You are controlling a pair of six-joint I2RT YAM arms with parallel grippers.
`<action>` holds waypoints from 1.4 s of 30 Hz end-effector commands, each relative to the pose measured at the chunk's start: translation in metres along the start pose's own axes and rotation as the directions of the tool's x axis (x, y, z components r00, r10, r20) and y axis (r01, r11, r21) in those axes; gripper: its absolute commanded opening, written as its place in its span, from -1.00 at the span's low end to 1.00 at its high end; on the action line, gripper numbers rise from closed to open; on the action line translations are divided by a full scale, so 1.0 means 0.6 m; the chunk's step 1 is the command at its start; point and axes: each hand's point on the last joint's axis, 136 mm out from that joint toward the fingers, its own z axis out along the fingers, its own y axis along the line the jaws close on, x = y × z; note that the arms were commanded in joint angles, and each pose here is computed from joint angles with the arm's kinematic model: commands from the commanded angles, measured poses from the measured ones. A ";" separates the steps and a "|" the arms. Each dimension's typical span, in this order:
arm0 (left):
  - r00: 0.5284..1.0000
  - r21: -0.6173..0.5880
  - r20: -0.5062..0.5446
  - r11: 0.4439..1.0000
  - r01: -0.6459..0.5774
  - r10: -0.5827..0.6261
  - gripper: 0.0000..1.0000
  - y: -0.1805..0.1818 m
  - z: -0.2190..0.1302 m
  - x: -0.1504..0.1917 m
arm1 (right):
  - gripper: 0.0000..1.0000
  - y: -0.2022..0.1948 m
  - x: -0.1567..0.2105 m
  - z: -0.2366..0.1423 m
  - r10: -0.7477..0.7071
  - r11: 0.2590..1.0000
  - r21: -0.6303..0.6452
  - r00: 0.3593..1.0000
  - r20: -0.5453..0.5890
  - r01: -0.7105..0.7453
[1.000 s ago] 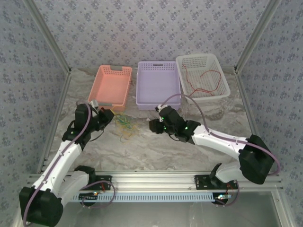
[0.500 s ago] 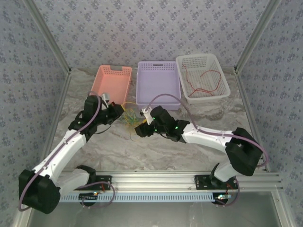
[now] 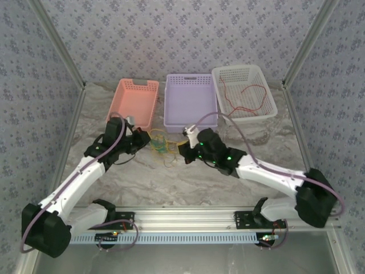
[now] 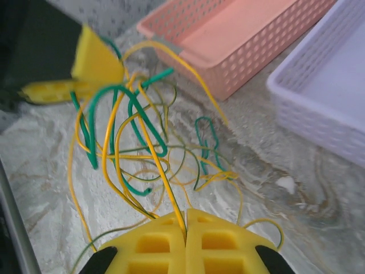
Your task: Untangle the cables
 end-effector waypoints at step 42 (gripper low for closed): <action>0.999 -0.074 -0.001 0.997 -0.037 0.037 -1.00 0.039 0.039 -0.002 | 0.03 -0.030 0.111 0.166 -0.445 0.892 -0.097 0.814 -0.374 0.442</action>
